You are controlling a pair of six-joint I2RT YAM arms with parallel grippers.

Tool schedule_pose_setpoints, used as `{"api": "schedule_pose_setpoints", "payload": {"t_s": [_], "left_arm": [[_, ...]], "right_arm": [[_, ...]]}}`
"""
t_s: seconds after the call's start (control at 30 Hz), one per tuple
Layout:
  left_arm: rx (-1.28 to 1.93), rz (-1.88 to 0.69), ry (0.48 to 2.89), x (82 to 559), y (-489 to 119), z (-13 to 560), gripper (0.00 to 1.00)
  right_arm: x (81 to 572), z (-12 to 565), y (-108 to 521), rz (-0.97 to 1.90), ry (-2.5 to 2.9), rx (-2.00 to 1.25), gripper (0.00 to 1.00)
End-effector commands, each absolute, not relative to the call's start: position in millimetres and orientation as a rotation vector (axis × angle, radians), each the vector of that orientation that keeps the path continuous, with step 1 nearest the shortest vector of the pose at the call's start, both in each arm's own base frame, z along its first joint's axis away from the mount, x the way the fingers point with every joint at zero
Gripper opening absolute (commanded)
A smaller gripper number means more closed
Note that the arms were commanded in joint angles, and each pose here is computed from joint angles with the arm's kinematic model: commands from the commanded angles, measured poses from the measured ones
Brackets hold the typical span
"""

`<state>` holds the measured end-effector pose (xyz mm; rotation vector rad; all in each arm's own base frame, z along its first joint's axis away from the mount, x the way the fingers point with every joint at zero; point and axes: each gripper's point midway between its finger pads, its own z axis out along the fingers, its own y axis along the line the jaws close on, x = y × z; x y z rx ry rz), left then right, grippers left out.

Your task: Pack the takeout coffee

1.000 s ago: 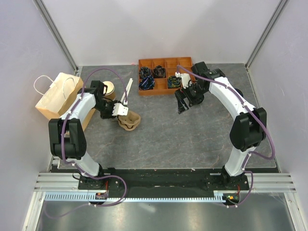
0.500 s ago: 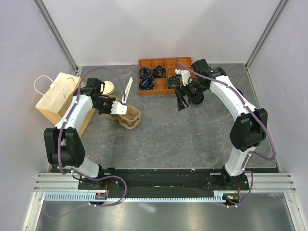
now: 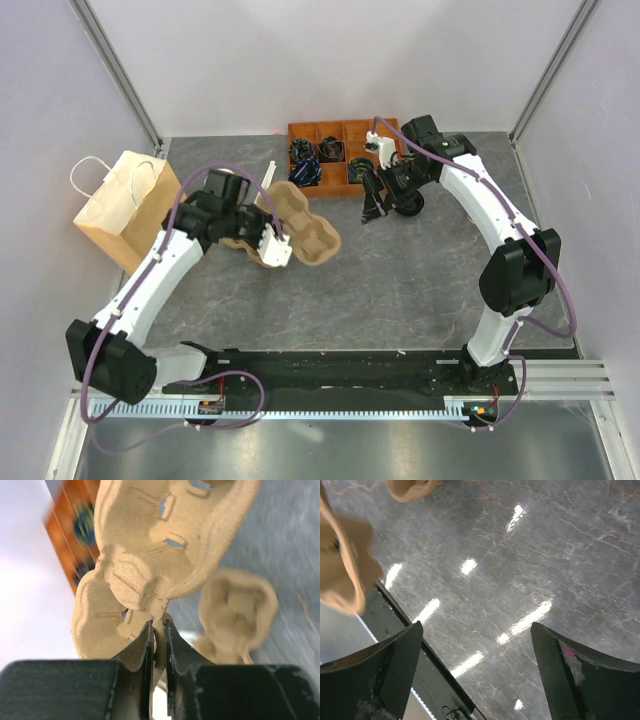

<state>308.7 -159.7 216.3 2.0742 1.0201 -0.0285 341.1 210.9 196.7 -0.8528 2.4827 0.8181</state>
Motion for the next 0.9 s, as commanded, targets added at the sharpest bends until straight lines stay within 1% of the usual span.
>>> {"api": "schedule_pose_setpoints", "payload": {"t_s": [0.0, 0.07, 0.2, 0.3, 0.4, 0.43, 0.6, 0.63, 0.7, 0.77, 0.8, 0.87], "left_arm": [[2.013, -0.018, 0.817, 294.6, -212.5, 228.6, 0.02], [2.027, -0.039, 0.771, 283.1, -231.1, 215.1, 0.02], [2.012, -0.028, 0.696, 280.8, -258.9, 201.6, 0.02], [1.987, -0.051, 0.744, 282.1, -275.4, 197.3, 0.02], [1.929, -0.114, 0.823, 281.0, -289.6, 196.0, 0.02], [1.908, -0.117, 0.827, 281.8, -293.4, 197.3, 0.02], [1.919, -0.135, 0.781, 267.7, -306.2, 183.5, 0.02], [1.926, -0.148, 0.787, 265.5, -309.5, 180.0, 0.02], [1.927, -0.156, 0.803, 266.6, -311.8, 177.6, 0.02], [1.914, -0.163, 0.821, 269.3, -315.2, 178.1, 0.02], [1.898, -0.171, 0.843, 271.1, -316.3, 179.7, 0.02], [1.879, -0.182, 0.864, 274.6, -320.1, 183.6, 0.02]], "right_arm": [[325.3, 223.6, 218.2, 0.952, 2.406, -0.843, 0.97], [315.4, 217.7, 215.3, 0.981, 2.426, -0.843, 0.96], [299.0, 207.4, 210.2, 1.039, 2.458, -0.830, 0.94], [287.5, 200.2, 210.3, 1.086, 2.471, -0.823, 0.92], [281.1, 192.7, 208.8, 1.101, 2.481, -0.800, 0.87], [280.2, 190.9, 207.6, 1.101, 2.483, -0.793, 0.84], [274.1, 176.3, 204.7, 1.093, 2.506, -0.802, 0.78], [273.9, 176.2, 204.5, 1.093, 2.505, -0.805, 0.75], [272.8, 177.1, 204.8, 1.099, 2.499, -0.812, 0.72], [273.1, 174.9, 203.1, 1.082, 2.504, -0.815, 0.62], [273.6, 174.1, 201.3, 1.067, 2.503, -0.821, 0.53], [271.8, 171.6, 199.8, 1.055, 2.511, -0.827, 0.45]]}}
